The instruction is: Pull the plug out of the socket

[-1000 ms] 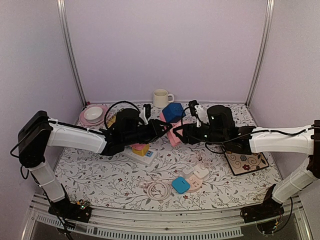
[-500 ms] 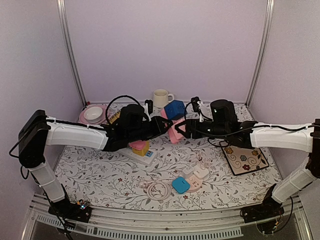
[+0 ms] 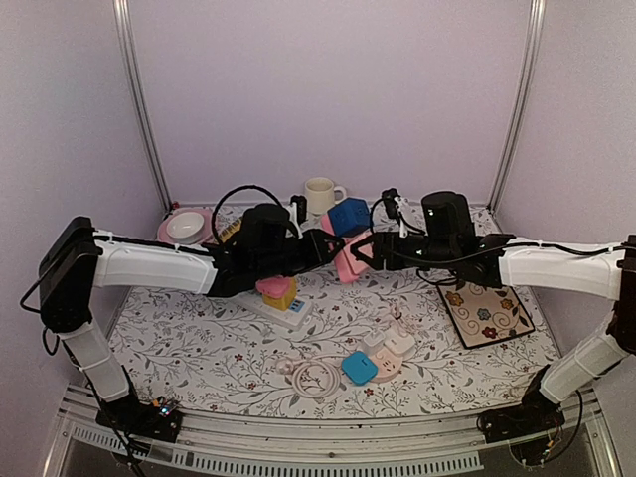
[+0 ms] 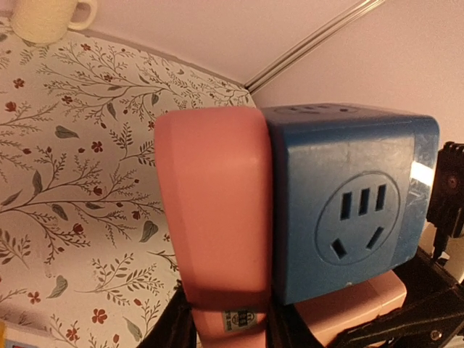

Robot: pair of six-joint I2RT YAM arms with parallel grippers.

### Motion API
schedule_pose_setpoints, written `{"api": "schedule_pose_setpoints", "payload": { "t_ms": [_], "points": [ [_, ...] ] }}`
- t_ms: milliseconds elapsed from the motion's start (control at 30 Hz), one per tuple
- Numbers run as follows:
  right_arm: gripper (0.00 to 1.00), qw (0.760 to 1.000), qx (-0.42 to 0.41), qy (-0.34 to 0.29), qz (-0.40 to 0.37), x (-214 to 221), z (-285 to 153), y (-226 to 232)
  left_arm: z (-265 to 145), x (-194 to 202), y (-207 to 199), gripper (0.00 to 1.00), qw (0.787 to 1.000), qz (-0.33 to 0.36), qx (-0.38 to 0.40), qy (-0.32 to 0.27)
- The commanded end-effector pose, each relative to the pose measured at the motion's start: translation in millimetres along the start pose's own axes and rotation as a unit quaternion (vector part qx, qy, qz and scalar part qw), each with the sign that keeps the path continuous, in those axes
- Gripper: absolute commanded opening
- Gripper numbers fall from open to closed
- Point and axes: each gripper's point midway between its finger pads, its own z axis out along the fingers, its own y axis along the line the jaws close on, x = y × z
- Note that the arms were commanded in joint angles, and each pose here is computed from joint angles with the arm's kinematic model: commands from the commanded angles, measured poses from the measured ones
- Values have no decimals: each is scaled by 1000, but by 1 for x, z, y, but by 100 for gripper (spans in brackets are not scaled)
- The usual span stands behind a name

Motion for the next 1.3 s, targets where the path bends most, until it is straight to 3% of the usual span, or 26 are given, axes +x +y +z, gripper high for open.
{"api": "schedule_pose_setpoints", "payload": {
  "t_ms": [0,133,400,567,933,1167,1267],
  "points": [
    [31,995,9,-71,-64,-42,-20,46,4,-3,58,0,993,52,-104,1],
    [30,992,45,-75,-92,-37,-19,38,6,-6,59,0,993,49,-104,0],
    [29,995,-44,-81,-36,-43,-44,19,0,-12,65,0,991,57,-122,-7],
    [30,996,-16,-72,-41,-33,-36,16,3,-11,63,0,992,53,-112,-5],
    [32,993,64,-47,86,-52,-19,-140,-3,-16,34,0,996,75,-51,-4],
    [36,978,97,-22,184,-31,3,-247,-13,-14,18,0,996,92,-12,4],
    [40,972,94,-15,214,-24,6,-271,-17,-13,14,0,995,98,-5,3]
  ]
}}
